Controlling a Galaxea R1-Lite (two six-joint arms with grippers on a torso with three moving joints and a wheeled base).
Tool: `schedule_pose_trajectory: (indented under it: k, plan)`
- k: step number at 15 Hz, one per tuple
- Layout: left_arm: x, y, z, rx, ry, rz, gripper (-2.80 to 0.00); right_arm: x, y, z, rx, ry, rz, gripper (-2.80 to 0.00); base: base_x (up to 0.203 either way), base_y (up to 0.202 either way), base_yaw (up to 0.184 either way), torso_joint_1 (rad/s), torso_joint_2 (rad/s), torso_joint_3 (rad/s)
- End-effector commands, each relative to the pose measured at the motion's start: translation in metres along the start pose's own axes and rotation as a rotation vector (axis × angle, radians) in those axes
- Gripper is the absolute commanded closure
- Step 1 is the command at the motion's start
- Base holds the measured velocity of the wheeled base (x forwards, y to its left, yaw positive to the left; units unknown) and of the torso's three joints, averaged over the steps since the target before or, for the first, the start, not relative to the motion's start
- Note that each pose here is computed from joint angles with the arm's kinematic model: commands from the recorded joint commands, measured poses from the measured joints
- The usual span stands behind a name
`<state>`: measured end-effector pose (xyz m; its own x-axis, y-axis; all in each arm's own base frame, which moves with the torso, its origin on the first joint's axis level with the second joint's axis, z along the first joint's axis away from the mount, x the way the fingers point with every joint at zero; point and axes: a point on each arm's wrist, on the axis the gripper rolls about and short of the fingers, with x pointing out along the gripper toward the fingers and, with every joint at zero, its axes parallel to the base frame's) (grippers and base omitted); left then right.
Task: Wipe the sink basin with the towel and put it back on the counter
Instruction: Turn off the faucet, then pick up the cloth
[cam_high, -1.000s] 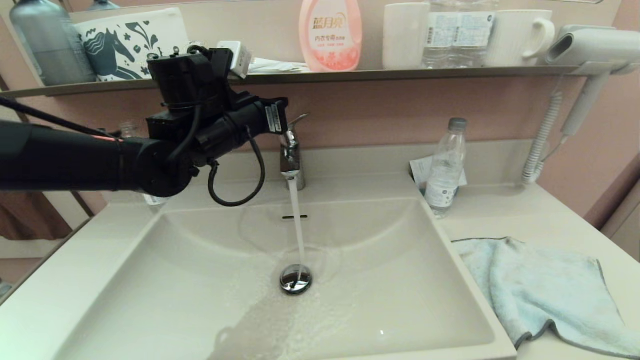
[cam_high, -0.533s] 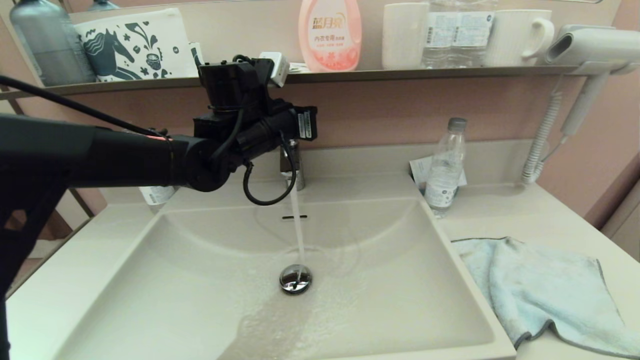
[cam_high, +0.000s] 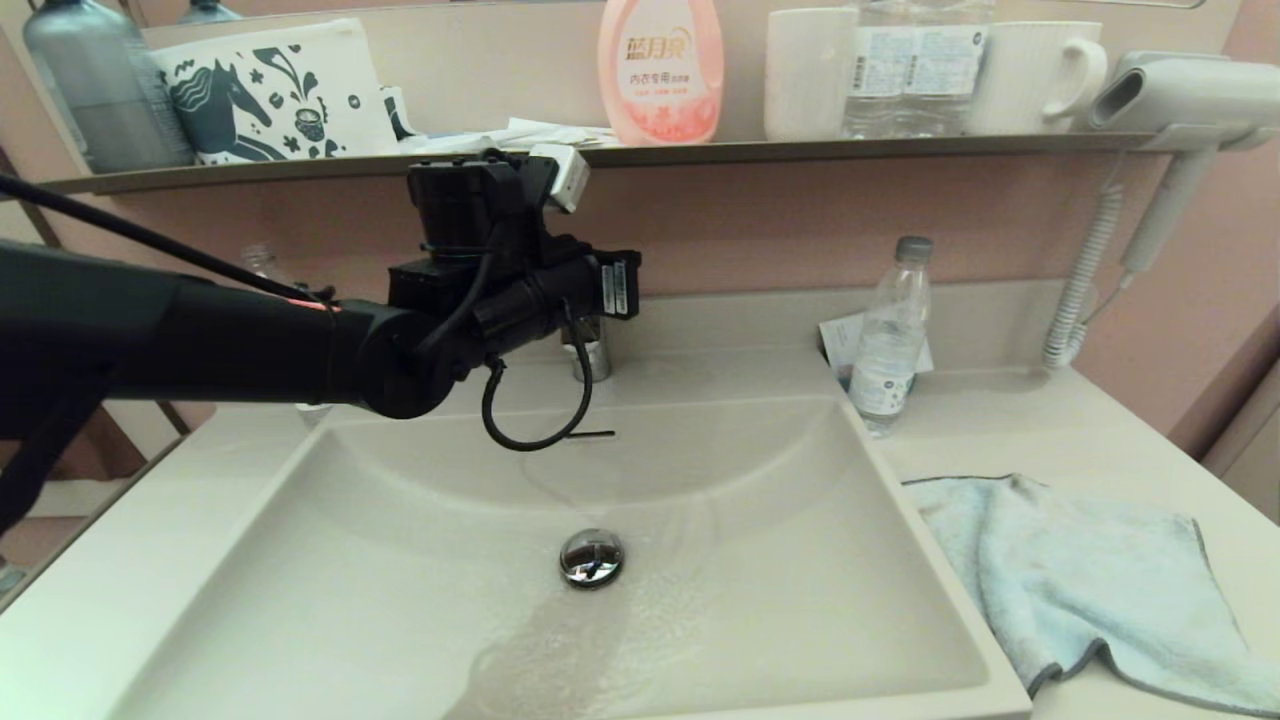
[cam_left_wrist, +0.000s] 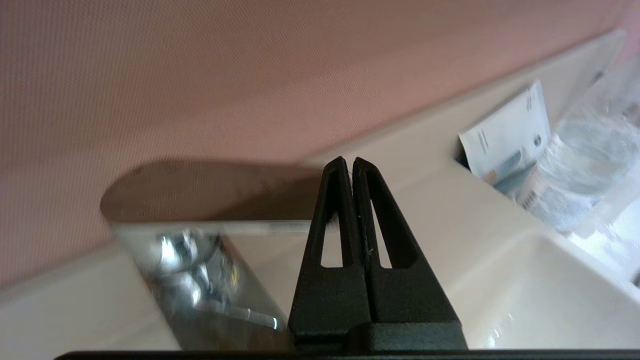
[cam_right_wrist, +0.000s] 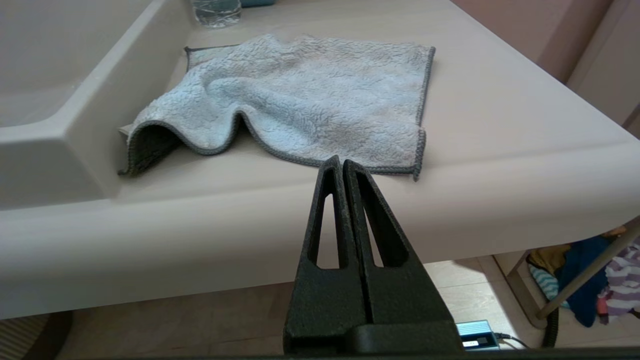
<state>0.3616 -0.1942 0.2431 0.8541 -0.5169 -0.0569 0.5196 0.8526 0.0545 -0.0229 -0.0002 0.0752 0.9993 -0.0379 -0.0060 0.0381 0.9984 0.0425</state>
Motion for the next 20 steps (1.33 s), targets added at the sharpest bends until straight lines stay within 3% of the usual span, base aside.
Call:
schedule_pose_trajectory:
  k: [1, 4, 7, 11, 13, 16, 20]
  plan:
    - [-0.023, -0.002, 0.028, 0.004, -0.068, 0.005, 0.00, 0.000, 0.000, 0.000, 0.000, 0.000, 0.000, 0.00, 0.000, 0.000, 0.000, 0.000, 0.00, 0.000]
    - [-0.074, -0.003, 0.053, 0.005, -0.117, 0.020, 0.00, 0.000, 0.000, 0.000, 0.000, 0.000, 0.000, 0.00, 0.000, 0.000, 0.000, 0.000, 0.00, 0.000]
    - [-0.147, -0.007, 0.033, -0.002, -0.057, 0.051, 0.00, 0.000, 0.000, 0.000, 0.000, 0.000, 0.000, 0.00, 0.000, 0.000, 0.000, 0.000, 0.00, 0.000]
    - [-0.251, -0.008, 0.013, -0.007, -0.105, 0.123, 0.00, 0.000, 0.000, 0.000, 0.000, 0.000, 0.000, 0.00, 0.000, 0.000, 0.000, 0.000, 0.00, 0.000]
    - [-0.295, -0.004, 0.002, -0.006, -0.159, 0.199, 0.00, 0.000, 0.000, 0.000, 0.000, 0.000, 0.000, 0.00, 0.000, 0.000, 0.000, 0.000, 0.00, 0.000]
    - [-0.349, 0.000, -0.022, 0.009, -0.234, 0.417, 0.00, 0.000, 0.000, 0.000, 0.000, 0.000, 0.000, 0.00, 0.000, 0.000, 0.000, 0.000, 0.00, 0.000]
    - [-0.404, -0.020, -0.057, 0.051, -0.359, 0.632, 0.00, 0.000, 0.000, 0.000, 0.000, 0.000, 0.000, 0.00, 0.000, 0.000, 0.000, 0.000, 0.00, 0.000]
